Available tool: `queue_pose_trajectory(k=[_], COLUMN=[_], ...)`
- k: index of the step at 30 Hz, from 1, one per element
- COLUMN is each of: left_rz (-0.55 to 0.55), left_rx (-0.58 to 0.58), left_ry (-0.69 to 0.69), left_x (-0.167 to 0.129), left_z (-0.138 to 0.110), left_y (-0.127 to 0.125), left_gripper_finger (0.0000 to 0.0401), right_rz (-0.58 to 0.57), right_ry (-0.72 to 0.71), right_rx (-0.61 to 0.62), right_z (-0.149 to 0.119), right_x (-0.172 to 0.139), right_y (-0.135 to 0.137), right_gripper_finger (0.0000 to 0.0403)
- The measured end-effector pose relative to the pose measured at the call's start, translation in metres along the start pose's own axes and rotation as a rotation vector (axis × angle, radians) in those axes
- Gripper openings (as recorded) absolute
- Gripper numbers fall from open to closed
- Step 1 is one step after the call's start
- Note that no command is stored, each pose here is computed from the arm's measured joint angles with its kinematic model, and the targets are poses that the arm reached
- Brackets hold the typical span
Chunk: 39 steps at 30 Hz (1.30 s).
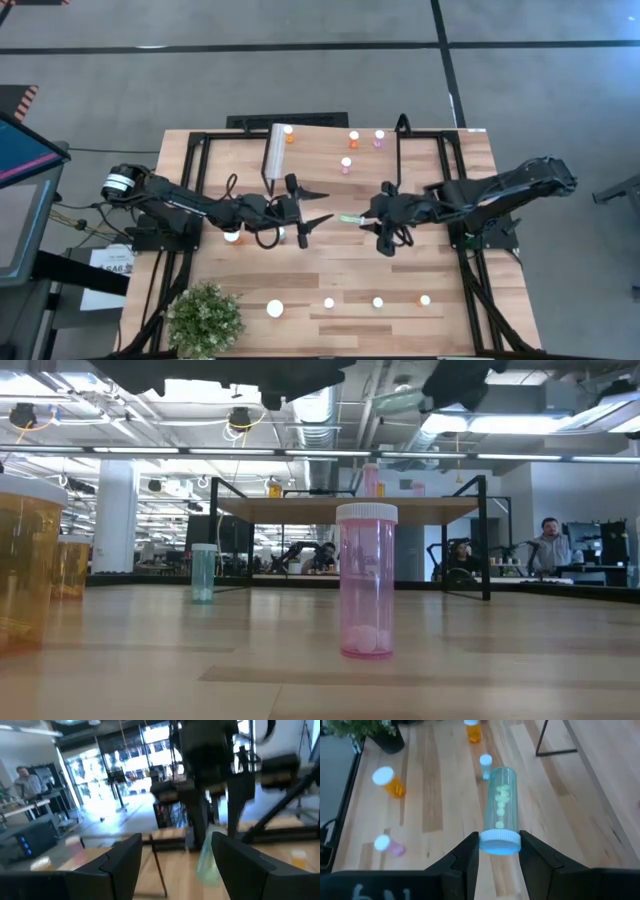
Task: Pick and place medicine bottles onto shelf by color
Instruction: Adjust the blue small pill bottle on the shelf
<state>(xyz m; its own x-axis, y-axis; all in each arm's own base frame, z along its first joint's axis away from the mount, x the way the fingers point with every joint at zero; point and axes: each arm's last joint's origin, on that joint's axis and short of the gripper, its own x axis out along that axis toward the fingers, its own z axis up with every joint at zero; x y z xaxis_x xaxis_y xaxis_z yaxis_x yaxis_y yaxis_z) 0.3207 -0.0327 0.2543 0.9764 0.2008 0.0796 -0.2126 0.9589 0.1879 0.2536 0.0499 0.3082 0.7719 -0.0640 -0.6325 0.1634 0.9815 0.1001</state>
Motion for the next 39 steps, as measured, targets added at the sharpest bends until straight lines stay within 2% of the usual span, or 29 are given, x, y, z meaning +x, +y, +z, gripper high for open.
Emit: queue_pose_trajectory(k=[12, 27, 39], left_rz=[-0.019, 0.006, 0.018], left_rx=[0.031, 0.052, 0.053], left_ry=[0.053, 0.122, 0.153], left_x=[0.017, 0.019, 0.020], left_z=[-0.012, -0.017, -0.021], left_y=[-0.009, -0.006, -0.003], left_gripper_finger=[0.0229, 0.0229, 0.0229], right_rz=[0.000, 0.017, 0.050], right_ry=[-0.031, -0.076, -0.160], right_rx=[0.012, -0.006, -0.042], right_z=[0.005, 0.009, 0.028], right_x=[0.008, 0.007, -0.004], right_y=[0.000, 0.002, 0.006], right_gripper_finger=[0.0140, 0.0141, 0.0141])
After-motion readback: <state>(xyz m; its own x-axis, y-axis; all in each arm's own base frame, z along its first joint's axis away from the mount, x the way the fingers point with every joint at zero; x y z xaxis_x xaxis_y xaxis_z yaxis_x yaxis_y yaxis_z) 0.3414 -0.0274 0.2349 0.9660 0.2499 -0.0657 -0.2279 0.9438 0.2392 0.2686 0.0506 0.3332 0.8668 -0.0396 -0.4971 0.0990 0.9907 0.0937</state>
